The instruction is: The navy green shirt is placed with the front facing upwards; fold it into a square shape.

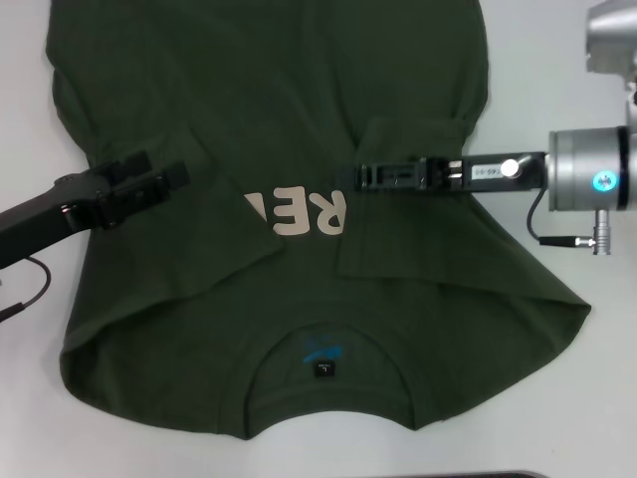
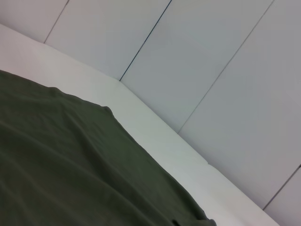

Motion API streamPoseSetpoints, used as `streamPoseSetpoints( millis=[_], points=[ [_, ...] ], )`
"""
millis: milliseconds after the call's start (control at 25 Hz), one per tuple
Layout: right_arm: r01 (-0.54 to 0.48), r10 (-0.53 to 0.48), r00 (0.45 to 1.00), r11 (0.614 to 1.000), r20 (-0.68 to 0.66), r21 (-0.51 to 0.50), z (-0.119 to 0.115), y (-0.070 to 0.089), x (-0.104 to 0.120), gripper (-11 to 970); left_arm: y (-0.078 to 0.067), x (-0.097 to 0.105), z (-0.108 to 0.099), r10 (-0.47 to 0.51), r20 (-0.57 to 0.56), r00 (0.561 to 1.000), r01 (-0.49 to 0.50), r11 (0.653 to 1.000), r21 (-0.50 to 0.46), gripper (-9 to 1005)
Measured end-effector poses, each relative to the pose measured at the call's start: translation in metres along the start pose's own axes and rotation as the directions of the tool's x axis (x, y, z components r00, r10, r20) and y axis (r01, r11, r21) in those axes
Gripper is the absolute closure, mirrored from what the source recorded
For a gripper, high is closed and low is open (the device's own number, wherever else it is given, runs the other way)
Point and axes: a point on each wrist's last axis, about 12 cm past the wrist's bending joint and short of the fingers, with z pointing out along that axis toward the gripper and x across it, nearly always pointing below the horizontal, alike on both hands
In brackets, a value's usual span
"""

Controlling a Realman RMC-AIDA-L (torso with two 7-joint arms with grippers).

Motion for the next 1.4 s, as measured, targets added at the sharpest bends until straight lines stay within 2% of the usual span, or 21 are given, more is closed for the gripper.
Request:
streamPoseSetpoints(
  millis=[120,360,640,720,920,1000,1080,1240,1400],
  points=[
    [-0.012,0.012,0.999,1.000,0.052,-0.002,-0.014,-0.004,0.004,205,0.000,0.000,0.000,0.000,0.000,1.000,0.000,1.000,-0.001,109],
    [-0.048,0.043,0.991,0.998,0.127,0.034,-0.055,-0.015,0.024,207,0.000,0.000,0.002,0.001,-0.001,1.000,-0.001,1.000,0.000,109],
    [-0.116,0.124,0.963,0.992,0.238,-0.047,-0.128,-0.011,0.054,208,-0.001,0.000,0.002,-0.004,0.003,1.000,0.004,1.000,0.003,108],
    [-0.127,0.139,0.959,0.990,0.249,-0.062,-0.142,-0.009,0.062,208,-0.001,0.000,0.003,-0.005,0.006,1.000,0.005,1.000,0.002,108],
    [-0.174,0.183,0.967,0.983,0.176,-0.065,-0.159,-0.004,0.075,209,-0.002,-0.001,0.004,-0.007,0.007,1.000,0.006,1.000,0.010,109],
    [-0.248,0.247,0.960,0.969,0.132,-0.007,-0.165,-0.006,0.078,210,-0.002,-0.002,0.004,-0.010,0.008,1.000,0.010,1.000,0.016,109],
    [-0.270,0.266,0.956,0.963,0.123,0.015,-0.167,-0.007,0.078,210,-0.002,-0.003,0.004,-0.011,0.008,1.000,0.011,1.000,0.017,109],
    [-0.352,0.342,0.935,0.928,0.096,0.121,-0.179,-0.012,0.077,211,-0.002,-0.003,0.004,-0.011,0.009,1.000,0.011,1.000,0.016,108],
    [-0.399,0.389,0.917,0.898,0.090,0.185,-0.188,-0.014,0.078,212,-0.001,-0.004,0.003,-0.011,0.012,1.000,0.011,1.000,0.011,109]
  ],
)
